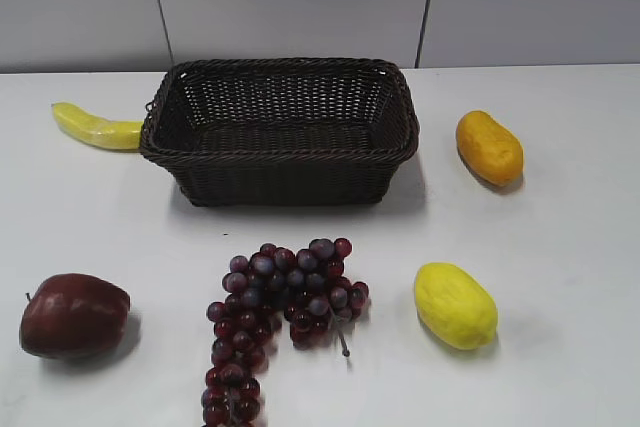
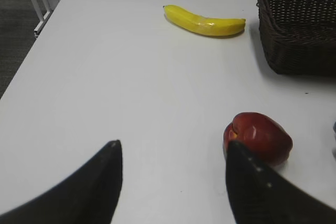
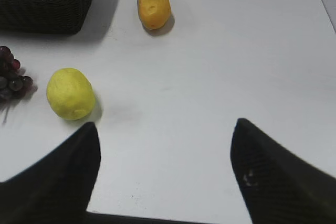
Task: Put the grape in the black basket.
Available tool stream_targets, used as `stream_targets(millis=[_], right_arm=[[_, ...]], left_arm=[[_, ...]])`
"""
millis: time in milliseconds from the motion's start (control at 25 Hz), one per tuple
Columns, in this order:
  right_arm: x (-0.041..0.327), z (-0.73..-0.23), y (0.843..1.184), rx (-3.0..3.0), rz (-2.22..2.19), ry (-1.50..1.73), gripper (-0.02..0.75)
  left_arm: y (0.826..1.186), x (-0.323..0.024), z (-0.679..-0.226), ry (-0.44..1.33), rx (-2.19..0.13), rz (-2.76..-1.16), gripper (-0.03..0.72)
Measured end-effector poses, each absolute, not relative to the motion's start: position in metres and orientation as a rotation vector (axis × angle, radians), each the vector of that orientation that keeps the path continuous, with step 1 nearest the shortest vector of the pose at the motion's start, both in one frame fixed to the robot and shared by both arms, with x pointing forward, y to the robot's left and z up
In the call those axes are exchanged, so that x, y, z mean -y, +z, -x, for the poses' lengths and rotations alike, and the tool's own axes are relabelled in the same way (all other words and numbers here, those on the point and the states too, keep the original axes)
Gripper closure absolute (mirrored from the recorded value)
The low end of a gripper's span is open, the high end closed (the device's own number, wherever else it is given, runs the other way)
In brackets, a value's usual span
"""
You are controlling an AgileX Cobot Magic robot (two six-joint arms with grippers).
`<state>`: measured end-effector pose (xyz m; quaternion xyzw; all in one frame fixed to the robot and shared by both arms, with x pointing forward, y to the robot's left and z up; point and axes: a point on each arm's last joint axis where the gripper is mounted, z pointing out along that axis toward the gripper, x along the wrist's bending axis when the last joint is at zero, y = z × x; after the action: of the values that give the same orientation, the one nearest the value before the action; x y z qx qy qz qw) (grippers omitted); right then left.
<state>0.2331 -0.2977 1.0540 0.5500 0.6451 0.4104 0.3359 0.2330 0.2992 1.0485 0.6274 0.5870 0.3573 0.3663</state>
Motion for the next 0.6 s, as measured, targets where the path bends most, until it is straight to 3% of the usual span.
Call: stream_targets(millis=[600], right_arm=[[0.2977,-0.2331,1.054,-1.683,-1.435,1.07,0.153]], left_arm=[[1.0485,-0.2992,-0.233,0.918,-1.509,-1.613,0.104]])
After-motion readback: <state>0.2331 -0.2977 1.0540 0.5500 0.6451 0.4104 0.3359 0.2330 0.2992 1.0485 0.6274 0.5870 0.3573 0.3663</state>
